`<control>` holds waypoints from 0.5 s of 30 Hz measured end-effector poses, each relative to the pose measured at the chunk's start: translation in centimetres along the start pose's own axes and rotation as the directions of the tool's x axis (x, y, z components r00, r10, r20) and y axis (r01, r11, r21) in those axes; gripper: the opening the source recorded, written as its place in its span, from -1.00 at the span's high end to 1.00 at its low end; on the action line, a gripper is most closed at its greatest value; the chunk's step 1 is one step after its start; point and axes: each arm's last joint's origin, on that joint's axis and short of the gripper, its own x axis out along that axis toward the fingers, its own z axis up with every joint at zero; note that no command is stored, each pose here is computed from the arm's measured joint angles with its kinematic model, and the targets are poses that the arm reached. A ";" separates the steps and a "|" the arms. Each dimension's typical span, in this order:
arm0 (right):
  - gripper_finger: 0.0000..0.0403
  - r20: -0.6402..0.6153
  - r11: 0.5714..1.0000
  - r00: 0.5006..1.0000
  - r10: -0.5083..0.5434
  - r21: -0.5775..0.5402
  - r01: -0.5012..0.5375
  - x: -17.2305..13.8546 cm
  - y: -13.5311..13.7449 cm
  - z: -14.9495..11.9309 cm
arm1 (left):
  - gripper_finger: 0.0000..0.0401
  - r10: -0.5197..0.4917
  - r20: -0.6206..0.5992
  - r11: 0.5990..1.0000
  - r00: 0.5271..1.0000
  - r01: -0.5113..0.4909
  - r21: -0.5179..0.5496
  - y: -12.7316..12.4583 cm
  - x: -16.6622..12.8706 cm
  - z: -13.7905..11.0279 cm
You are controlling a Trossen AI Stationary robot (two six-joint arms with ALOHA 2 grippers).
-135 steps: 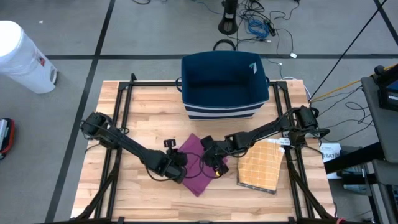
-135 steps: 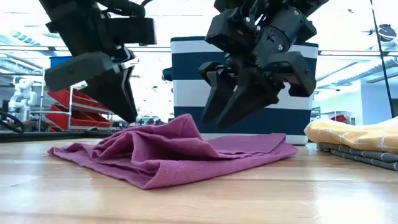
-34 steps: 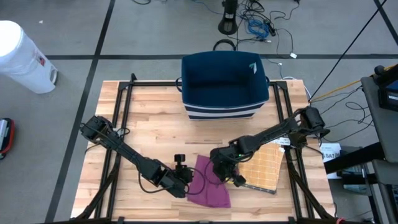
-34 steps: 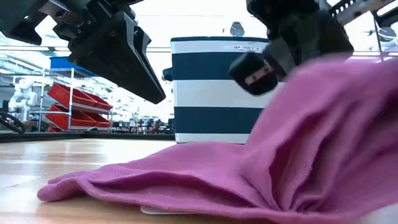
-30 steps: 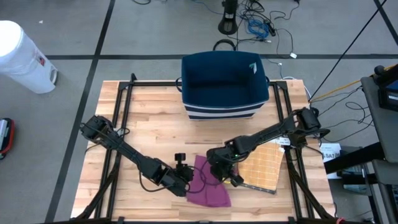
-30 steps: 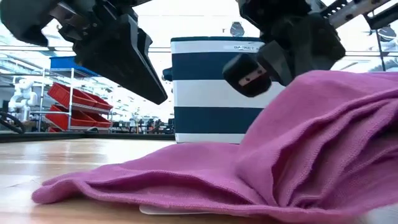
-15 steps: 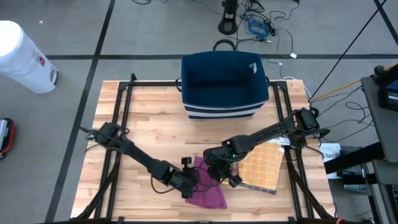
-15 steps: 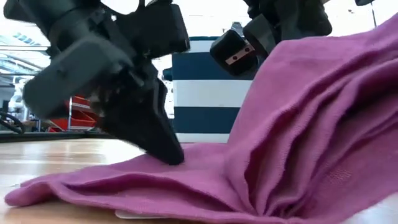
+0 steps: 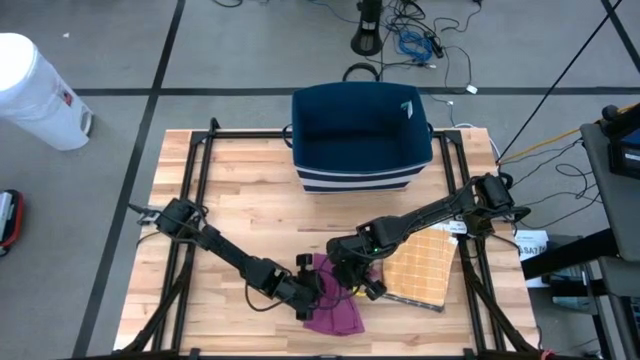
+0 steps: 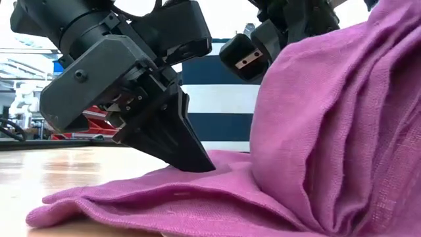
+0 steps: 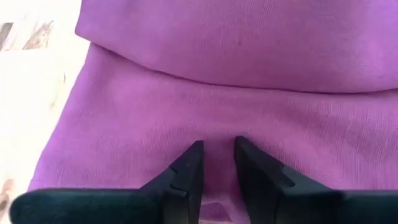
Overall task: Fold towel
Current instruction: Fold the purple towel
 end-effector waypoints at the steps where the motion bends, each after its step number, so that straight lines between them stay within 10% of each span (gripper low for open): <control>1: 0.96 0.007 1.000 1.000 -0.002 -0.004 0.002 0.0 0.0 0.1 | 0.51 0.000 0.000 1.000 1.000 0.000 0.000 0.0 0.0 0.0; 9: 0.88 0.084 0.993 0.996 -0.025 -0.113 0.034 -0.1 -0.2 0.9 | 0.51 0.006 0.004 1.000 1.000 -0.006 -0.008 0.3 0.1 0.1; 15: 0.37 0.058 0.970 0.975 -0.213 -0.107 0.218 0.9 -1.1 0.9 | 0.51 0.006 0.003 1.000 1.000 -0.006 -0.008 0.3 0.1 0.1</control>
